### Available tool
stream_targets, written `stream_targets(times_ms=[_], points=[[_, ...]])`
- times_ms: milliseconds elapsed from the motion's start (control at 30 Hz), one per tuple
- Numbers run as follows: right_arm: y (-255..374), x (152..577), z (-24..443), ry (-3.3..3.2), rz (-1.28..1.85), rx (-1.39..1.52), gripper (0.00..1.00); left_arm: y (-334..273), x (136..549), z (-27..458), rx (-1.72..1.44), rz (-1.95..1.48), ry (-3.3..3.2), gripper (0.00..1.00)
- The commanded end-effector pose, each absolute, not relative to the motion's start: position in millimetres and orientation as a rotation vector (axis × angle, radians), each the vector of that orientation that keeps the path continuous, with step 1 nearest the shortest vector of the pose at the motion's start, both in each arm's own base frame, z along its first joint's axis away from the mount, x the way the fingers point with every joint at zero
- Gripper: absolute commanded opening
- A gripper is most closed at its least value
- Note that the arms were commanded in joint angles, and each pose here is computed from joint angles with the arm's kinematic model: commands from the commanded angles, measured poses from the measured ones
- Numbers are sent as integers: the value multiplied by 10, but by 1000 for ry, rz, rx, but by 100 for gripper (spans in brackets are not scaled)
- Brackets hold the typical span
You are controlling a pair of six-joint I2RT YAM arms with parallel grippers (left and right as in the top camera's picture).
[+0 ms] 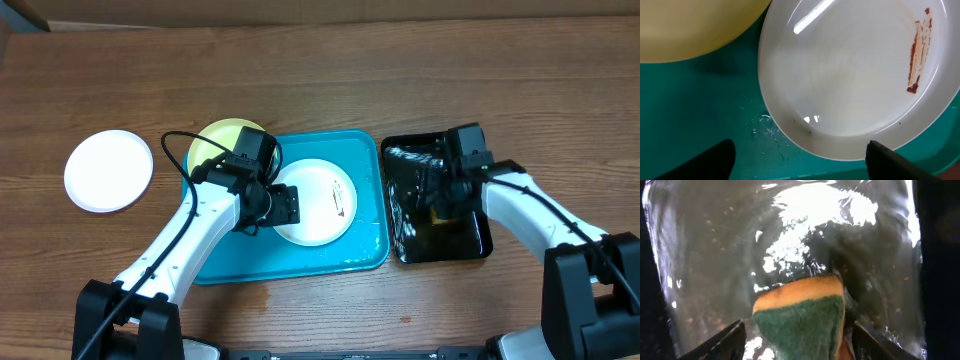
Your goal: Clean dirty plates on tray and stack at the side
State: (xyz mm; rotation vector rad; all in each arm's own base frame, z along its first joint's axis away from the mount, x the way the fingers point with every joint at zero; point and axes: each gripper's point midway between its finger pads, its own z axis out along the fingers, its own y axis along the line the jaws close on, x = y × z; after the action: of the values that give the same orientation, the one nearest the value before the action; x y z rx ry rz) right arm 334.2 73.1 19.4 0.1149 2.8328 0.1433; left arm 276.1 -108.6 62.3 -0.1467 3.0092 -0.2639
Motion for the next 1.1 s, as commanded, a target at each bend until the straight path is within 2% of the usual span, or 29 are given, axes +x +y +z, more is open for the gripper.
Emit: stream_targets(times_ms=[0,133,333,400,433,500,567,600,633,700,800,967,1067], points=[[728,3317,256,2868,145,150,70,-1084,2718,631,-147,-260,3011,85],[666,2991,159,3003,100,160,66,-1058,2632,517,-189,-252,3034,86],[646,2899,115,3031,91,215,46,-1035,2577,402,-191,-247,3041,86],[644,2890,114,3035,89,215,30,-1036,2580,404,-191,-248,3039,86],[642,2883,114,3037,88,215,25,-1038,2587,405,-190,-249,3036,86],[641,2878,112,3039,87,214,25,-1043,2605,407,-189,-252,3029,86],[643,2889,118,3036,89,214,33,-1049,2622,410,-188,-256,3022,86],[651,2943,156,3021,94,214,52,-1054,2642,413,-187,-260,3013,86],[658,2974,180,3013,98,213,63,-1050,2662,416,-187,-254,3005,85],[674,3054,242,2991,106,209,73,-1014,2696,414,-190,-221,2990,84],[699,3189,287,2940,120,174,78,-949,2718,405,-244,-168,2976,82],[698,3315,271,2896,109,138,79,-945,2734,366,-307,-173,2958,78],[696,3337,204,2900,102,138,79,-949,2746,328,-325,-183,2944,66]])
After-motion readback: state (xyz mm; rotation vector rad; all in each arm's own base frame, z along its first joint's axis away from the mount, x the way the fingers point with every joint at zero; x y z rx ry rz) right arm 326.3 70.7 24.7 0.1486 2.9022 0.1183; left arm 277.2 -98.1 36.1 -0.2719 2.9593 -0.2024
